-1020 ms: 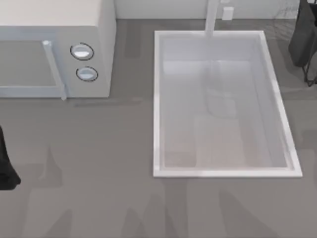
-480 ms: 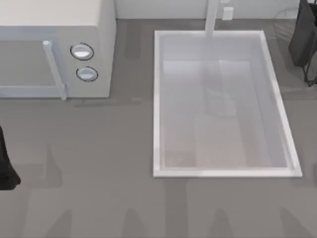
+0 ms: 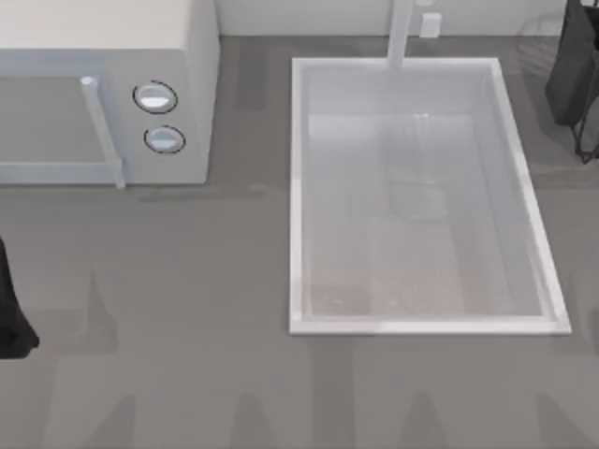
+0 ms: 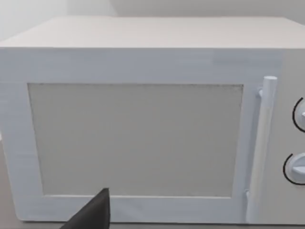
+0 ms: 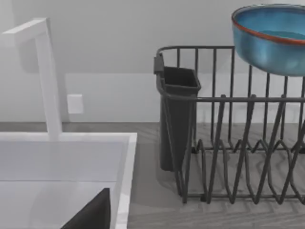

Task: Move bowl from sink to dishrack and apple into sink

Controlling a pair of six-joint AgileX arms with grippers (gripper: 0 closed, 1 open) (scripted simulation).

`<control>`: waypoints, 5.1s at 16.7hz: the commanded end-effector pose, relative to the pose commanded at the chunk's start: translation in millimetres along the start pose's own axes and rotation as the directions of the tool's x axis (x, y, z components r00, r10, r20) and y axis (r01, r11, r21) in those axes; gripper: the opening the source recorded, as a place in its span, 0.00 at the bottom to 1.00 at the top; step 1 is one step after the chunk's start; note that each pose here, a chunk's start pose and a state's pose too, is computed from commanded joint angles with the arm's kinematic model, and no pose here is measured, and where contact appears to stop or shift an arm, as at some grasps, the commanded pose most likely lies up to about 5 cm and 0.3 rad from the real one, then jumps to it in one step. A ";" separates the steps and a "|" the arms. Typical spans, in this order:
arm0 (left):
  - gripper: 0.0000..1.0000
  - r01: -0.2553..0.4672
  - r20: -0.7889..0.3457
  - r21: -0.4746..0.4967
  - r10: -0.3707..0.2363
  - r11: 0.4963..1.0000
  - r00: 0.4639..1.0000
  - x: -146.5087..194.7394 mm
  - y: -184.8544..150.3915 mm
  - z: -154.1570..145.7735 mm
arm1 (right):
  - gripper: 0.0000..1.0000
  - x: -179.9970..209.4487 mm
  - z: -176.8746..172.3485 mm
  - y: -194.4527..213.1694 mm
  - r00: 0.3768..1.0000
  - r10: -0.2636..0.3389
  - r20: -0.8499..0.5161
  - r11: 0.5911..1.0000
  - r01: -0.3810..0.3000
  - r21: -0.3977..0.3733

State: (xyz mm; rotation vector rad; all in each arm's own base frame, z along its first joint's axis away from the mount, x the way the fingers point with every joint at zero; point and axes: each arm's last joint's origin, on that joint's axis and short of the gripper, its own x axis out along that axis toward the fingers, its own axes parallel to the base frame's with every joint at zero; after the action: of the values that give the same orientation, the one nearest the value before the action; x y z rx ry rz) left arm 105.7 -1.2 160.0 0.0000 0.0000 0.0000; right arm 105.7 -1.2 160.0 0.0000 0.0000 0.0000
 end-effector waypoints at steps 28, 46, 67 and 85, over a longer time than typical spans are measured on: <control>1.00 0.000 0.000 0.000 0.000 1.000 1.000 0.0 0.0 0.0 | 1.00 10.6 39.2 -3.2 0.962 -0.024 -0.272 0.999 0.018 -0.027; 1.00 0.000 0.000 0.000 0.000 1.000 1.000 0.0 0.0 0.0 | 1.00 183.2 40.2 -45.1 0.002 0.000 -1.000 1.000 0.010 0.000; 1.00 0.000 0.000 0.000 0.000 1.000 1.000 0.0 0.0 0.0 | 1.00 183.7 -66.2 -45.3 0.000 0.000 -1.000 1.000 0.010 0.000; 1.00 0.000 0.000 0.000 0.000 1.000 1.000 0.0 0.0 0.0 | 0.00 183.7 -66.2 -45.3 0.000 0.000 -1.000 1.000 0.010 0.000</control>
State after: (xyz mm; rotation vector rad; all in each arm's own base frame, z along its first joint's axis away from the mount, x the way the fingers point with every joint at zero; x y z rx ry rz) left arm 105.7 -1.2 160.0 0.0000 0.0000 0.0000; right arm 289.4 -46.5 93.8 0.0079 1.5708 -0.0079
